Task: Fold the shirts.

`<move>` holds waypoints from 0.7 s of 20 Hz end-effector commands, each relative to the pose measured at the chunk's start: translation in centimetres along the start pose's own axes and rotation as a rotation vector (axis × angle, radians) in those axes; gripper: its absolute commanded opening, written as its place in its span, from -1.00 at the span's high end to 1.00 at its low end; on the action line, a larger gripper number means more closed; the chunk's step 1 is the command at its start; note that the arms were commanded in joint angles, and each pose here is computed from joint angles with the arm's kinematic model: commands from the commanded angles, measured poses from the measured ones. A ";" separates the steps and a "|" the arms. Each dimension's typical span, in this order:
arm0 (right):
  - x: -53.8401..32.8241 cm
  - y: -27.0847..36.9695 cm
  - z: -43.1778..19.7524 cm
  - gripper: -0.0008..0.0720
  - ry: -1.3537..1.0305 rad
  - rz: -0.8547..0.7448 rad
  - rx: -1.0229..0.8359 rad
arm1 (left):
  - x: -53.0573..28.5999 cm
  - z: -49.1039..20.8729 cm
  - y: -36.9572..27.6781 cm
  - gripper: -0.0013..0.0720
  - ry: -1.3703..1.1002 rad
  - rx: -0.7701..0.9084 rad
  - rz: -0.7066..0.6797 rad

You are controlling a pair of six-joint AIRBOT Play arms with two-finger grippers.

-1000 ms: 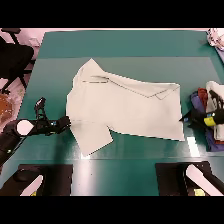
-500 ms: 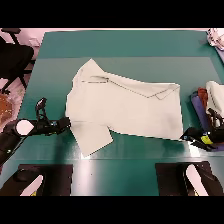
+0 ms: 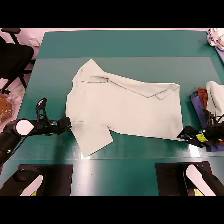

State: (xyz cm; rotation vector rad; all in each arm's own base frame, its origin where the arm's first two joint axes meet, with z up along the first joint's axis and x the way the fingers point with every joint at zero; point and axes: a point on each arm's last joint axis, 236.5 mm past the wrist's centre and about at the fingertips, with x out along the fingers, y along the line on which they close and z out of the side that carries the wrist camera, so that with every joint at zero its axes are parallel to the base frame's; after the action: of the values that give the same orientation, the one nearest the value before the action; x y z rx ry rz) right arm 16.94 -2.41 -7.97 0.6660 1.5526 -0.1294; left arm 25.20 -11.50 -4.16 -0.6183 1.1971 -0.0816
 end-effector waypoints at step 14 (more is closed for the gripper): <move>0.2 0.4 1.2 0.94 -0.043 0.022 -0.002 | 0.0 -0.1 -0.3 0.90 0.003 -0.002 -0.014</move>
State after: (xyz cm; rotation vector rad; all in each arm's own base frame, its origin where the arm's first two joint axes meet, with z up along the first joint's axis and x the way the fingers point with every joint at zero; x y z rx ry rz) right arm 18.18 -2.57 -8.17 0.6727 1.5062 -0.1235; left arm 25.18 -11.72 -4.07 -0.6298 1.1982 -0.0867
